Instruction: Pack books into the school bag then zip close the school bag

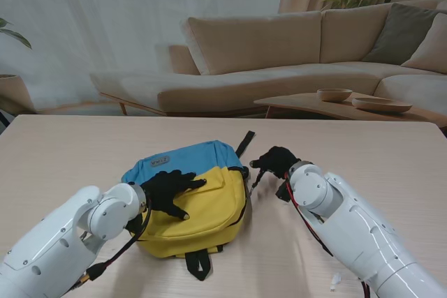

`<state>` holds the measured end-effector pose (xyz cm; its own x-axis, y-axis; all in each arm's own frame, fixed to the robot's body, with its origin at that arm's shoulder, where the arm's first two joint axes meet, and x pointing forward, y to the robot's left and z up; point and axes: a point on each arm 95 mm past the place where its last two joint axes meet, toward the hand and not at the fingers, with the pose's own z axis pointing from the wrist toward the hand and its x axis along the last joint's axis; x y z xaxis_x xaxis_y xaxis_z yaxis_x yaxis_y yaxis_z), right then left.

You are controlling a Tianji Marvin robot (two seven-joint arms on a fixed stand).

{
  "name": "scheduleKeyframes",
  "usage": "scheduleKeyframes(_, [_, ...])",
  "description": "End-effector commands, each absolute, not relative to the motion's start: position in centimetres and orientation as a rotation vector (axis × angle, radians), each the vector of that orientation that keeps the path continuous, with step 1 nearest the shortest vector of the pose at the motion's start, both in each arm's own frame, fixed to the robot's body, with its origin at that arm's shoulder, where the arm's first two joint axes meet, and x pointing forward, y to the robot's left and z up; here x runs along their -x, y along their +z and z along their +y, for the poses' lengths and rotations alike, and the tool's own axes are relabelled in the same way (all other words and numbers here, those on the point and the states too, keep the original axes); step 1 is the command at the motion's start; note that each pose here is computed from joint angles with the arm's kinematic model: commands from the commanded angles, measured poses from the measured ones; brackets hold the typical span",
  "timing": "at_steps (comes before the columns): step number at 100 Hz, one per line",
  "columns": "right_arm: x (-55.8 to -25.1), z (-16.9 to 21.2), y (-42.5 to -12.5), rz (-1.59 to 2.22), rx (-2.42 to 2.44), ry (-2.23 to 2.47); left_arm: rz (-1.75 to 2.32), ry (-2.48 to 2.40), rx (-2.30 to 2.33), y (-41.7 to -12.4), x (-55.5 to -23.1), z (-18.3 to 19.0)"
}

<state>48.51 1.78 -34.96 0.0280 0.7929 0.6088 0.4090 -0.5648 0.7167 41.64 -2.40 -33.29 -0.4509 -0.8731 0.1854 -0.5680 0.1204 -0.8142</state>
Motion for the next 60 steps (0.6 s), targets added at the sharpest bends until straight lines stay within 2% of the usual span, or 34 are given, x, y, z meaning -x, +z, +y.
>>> scheduleKeyframes(1, [-49.1, 2.9, -34.5, 1.220, -1.985, 1.559, 2.149, -1.187, 1.444, -35.5, -40.1, -2.6])
scheduleKeyframes(60, [-53.4, 5.3, -34.7, 1.142, -1.978, 1.504, 2.259, -1.117, 1.392, -35.5, -39.7, -2.3])
